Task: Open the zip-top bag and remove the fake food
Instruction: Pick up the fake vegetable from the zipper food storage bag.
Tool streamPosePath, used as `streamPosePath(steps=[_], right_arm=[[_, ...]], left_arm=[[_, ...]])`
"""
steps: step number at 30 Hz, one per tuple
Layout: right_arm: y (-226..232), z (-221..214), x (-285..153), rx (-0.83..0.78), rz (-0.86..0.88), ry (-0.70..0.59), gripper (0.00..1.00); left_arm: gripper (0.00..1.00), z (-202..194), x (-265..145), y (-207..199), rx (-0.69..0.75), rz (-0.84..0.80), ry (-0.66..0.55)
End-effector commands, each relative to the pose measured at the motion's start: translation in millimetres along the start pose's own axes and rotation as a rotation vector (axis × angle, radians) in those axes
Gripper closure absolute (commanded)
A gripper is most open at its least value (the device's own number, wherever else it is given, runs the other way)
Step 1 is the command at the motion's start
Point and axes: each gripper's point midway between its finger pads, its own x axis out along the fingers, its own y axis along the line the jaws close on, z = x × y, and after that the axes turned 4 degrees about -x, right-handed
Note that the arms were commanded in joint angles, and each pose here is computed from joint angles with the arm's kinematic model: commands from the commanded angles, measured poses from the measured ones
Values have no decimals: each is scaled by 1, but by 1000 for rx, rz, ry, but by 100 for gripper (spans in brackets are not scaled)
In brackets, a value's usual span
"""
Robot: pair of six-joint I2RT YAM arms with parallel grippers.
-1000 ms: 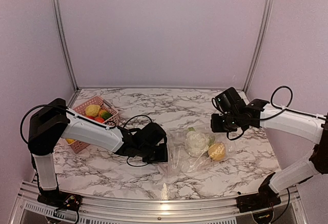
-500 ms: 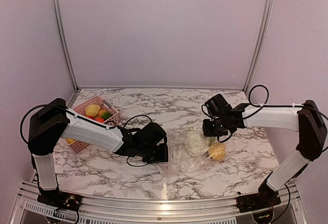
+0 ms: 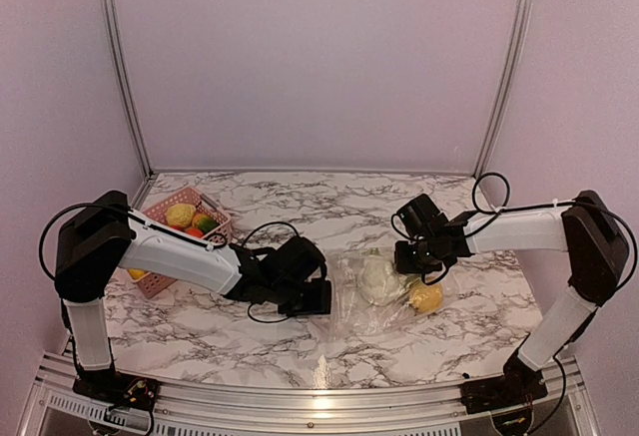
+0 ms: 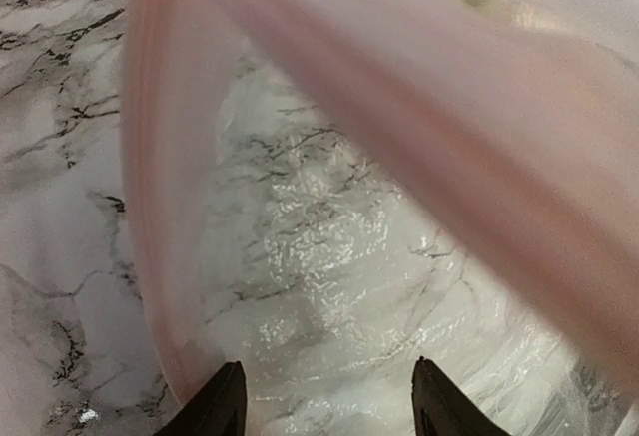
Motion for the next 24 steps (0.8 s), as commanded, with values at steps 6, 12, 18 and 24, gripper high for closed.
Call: streamPosePath(steps=[6,12,18,24], right_arm=[[20,-16,5,-94,47,38,59],[26,-19,5,-128,68,43,48],[23,-19,2,-137,51,45,39],[24,3,-26,-104,57,-7,49]], left_arm=[[37,15,-17,-30,51,-73,-36],[33,17,-16,-39,70,-95,-42],[31,15,-17,-51,81,-141,-24],[26,16,-21,-61,90,-176,-32]])
